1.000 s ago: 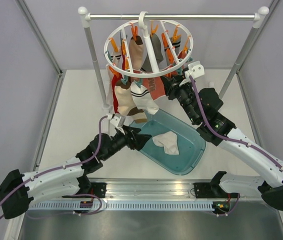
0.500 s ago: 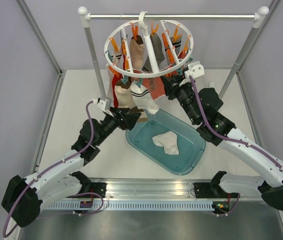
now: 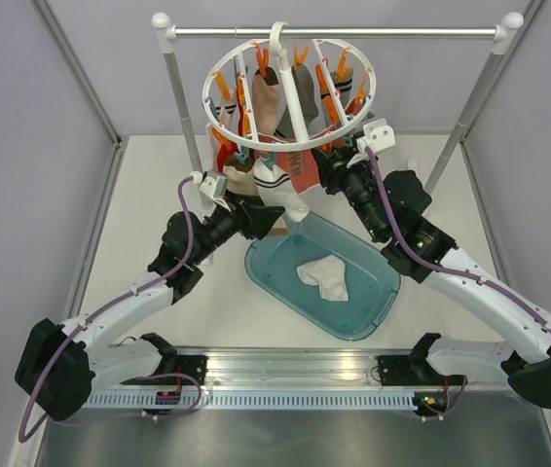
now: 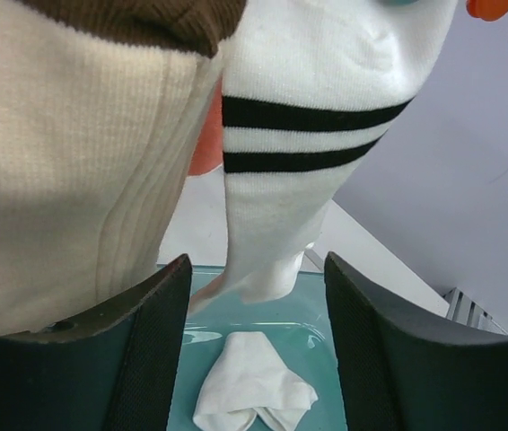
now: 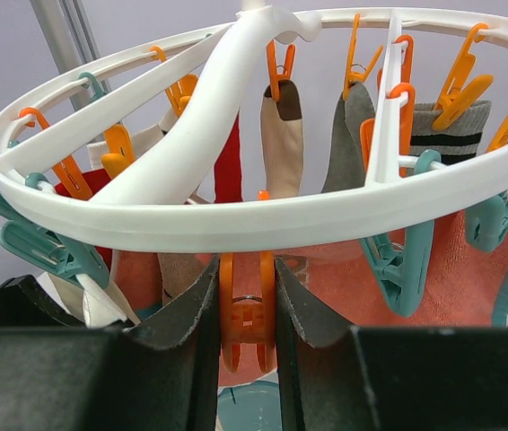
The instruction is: Remove the socks clipped to the hanger
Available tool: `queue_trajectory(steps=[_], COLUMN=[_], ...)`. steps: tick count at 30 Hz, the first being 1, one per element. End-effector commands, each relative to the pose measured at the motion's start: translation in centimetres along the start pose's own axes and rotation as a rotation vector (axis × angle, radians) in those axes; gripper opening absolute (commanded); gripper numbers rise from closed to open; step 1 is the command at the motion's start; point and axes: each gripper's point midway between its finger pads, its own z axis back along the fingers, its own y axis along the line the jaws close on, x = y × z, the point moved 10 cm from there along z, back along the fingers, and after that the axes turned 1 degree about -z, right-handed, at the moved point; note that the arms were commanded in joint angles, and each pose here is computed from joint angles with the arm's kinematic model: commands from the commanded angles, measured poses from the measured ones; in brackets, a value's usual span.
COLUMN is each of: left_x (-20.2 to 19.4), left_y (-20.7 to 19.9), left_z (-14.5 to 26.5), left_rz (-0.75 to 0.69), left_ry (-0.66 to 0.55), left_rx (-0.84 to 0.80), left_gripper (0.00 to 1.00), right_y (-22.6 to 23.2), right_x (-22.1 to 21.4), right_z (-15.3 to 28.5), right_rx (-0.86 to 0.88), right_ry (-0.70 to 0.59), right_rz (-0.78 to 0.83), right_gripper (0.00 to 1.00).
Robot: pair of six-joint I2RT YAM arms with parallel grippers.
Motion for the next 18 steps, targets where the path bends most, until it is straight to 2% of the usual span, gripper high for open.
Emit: queue_trajectory(steps=[1,3,4,6,8,10,11,14,18], left_x=[2.0,1.6,1.5,1.0,0.8,0.6,0.5,0.3,-0.3], left_y=[-1.1,-1.1,-1.2,-1.3,-1.5,-1.8,-1.9,-2.4,-3.1], left_z=[-0.6,-0.5,-0.4,-0.4,-0.4,-0.4,-0.4,-0.4,-0.3], left_rz=[-0.046,-0.036,-0.033,-0.030,-0.028,-0.026,-0.025,-0.021,-0.029], left_ry=[-0.074,-0.061,-0.060,-0.046,-0.043,-0.033,-0.034,-0.025,0.001], left_rx=[-0.086,-0.091,-0.094,-0.097,-0.097,-0.106,-0.108,-0.113,-0.104], left_gripper=[0.64,0.50,0.37,0.24,0.18,0.03,0.02,0.02,0.02], right_y=[0.2,0.2,0.2,0.2,0.2,0.1,0.1,0.0,-0.3], right_x=[1.2,1.1,1.0,1.1,1.1,1.1,1.0,0.6,0.6], right_z=[-0.1,-0.1,-0.1,0.1,0.3,0.5,0.6,0.9,2.1], right_rx=[0.008,0.006,0.005,0.006,0.009,0.005,0.006,0.003,0.011], right_ry=[-0.026,-0.025,-0.020,-0.020,-0.020,-0.016,-0.009,0.014,0.025], right_rz=[-0.009,-0.012,-0.014,-0.018,-0.028,-0.035,-0.036,-0.047,-0.068], right_gripper=[0.26,0.26,0.26,0.26,0.27,0.28,0.29,0.41,0.69])
